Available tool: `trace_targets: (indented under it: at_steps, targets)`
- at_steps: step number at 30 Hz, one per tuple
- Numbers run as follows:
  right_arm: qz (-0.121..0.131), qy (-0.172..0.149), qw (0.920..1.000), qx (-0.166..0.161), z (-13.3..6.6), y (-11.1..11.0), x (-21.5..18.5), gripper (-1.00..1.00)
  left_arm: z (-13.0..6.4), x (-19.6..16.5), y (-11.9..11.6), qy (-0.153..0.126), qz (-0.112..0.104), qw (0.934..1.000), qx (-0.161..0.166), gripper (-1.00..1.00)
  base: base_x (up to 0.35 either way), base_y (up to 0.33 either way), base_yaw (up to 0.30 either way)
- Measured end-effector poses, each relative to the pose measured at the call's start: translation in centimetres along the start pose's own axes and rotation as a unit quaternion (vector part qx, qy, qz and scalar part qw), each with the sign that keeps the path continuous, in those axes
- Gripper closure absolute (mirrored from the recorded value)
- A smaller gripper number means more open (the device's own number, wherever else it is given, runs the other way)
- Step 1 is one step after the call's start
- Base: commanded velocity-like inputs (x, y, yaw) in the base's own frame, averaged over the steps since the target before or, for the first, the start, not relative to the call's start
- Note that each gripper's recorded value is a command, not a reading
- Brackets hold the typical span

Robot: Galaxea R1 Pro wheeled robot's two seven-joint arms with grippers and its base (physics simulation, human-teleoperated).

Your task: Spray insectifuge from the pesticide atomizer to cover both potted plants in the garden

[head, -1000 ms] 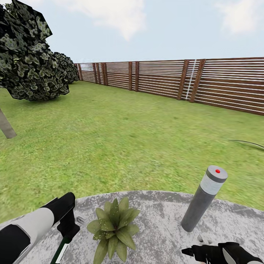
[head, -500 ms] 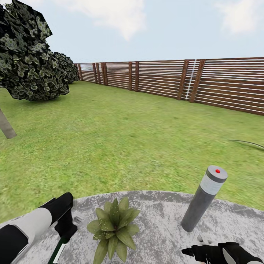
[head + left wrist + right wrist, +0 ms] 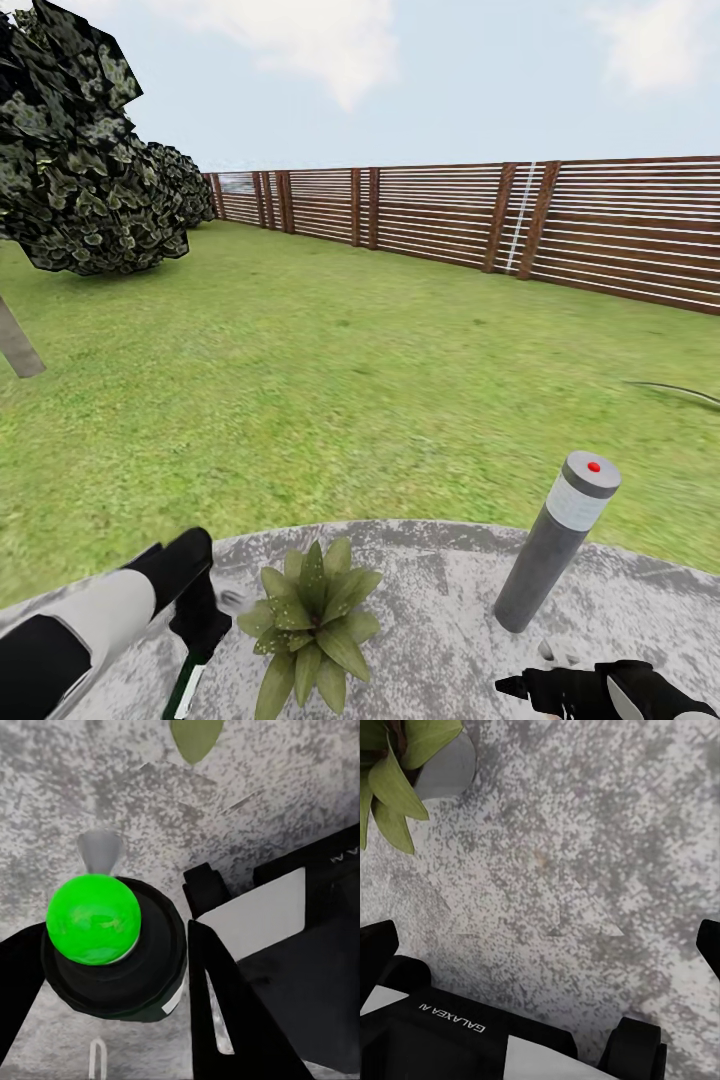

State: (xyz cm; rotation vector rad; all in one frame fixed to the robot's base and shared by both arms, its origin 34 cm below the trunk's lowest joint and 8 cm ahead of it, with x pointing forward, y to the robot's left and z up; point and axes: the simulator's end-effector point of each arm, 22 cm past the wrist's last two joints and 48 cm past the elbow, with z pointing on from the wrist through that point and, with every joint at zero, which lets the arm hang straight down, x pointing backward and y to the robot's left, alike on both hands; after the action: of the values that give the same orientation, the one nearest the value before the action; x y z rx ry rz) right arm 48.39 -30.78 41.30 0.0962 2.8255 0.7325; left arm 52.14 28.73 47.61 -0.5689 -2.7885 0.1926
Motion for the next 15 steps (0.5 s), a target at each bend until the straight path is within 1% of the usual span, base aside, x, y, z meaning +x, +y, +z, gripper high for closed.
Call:
trace_targets:
  at_steps: [3, 5, 8, 15]
  targets:
    - [0.001, 0.0, 1.0, 0.0, 0.0, 0.0, 0.0, -1.0, 0.1, -0.4, -1.4, -0.008, -0.006, 0.9996, 0.026, 1.0, -0.121, 0.0, 0.0]
    - [0.001, 0.0, 1.0, 0.0, 0.0, 0.0, 0.0, -1.0, 0.2, -0.5, -1.6, -0.009, -0.008, 0.9994, 0.032, 1.0, -0.209, 0.0, 0.06]
    - [0.001, 0.0, 1.0, 0.0, 0.1, -0.1, 0.0, -1.0, 0.3, -0.4, -1.7, -0.008, -0.009, 0.9993, 0.035, 1.0, -0.129, 0.0, 0.089]
    - [0.002, 0.001, 1.0, 0.0, 0.1, 0.0, 0.1, -1.0, 0.3, -0.4, -1.7, -0.008, -0.009, 0.9993, 0.034, 1.0, -0.009, 0.0, -0.002]
